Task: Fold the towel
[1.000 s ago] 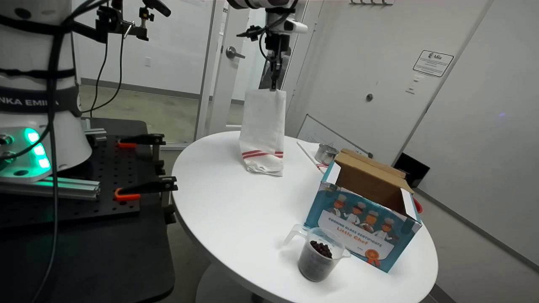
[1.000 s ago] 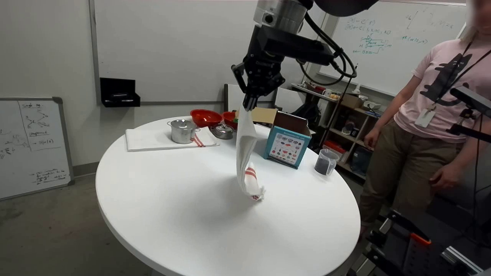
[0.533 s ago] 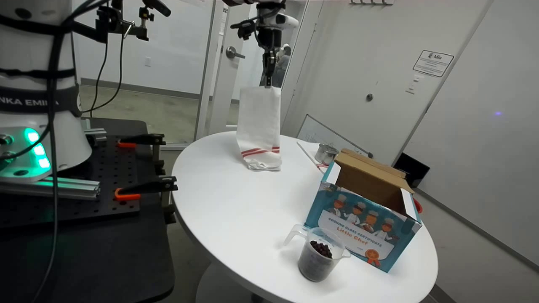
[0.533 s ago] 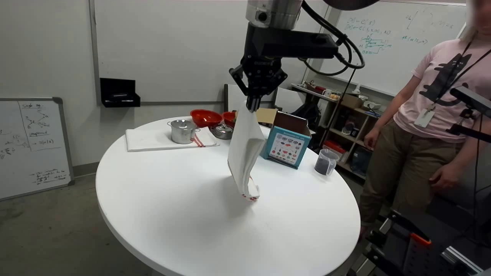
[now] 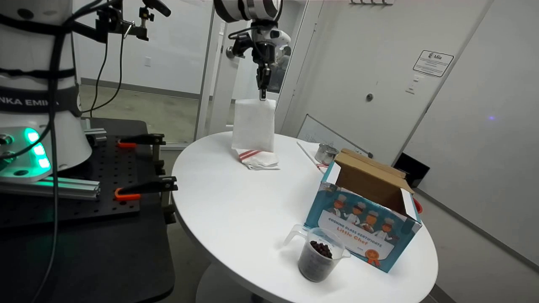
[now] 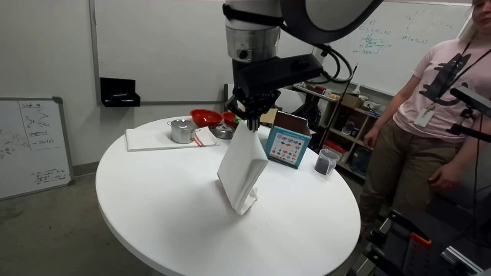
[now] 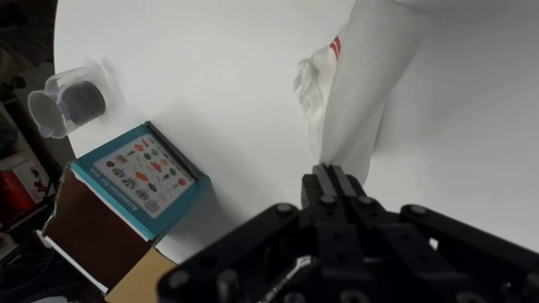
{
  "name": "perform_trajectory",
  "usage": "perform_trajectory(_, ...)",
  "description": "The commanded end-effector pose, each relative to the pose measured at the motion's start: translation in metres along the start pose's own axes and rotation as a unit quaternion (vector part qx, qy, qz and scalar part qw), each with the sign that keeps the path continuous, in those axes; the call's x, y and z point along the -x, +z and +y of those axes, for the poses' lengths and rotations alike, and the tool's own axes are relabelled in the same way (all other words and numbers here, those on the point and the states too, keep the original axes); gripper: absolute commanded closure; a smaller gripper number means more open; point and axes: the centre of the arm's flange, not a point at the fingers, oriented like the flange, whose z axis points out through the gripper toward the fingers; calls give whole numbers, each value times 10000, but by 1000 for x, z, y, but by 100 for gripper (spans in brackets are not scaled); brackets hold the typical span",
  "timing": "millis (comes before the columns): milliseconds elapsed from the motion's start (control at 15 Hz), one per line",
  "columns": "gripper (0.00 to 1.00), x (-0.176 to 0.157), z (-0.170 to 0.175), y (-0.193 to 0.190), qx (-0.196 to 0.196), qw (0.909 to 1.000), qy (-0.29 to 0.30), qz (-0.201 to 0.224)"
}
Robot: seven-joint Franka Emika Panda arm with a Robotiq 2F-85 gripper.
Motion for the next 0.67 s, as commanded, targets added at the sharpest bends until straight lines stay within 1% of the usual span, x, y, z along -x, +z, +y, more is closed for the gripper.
perform_trajectory(0,99,-10,-21,21,252,9995,-140,-91)
perform_trajectory(200,99,-14,-19,48,278,9992,-168,-239)
perform_trajectory(400,99,-24,-2,77,322,9986,-161,-378)
perform_trajectory(600,99,-28,12,105,464,9976,-240,-453)
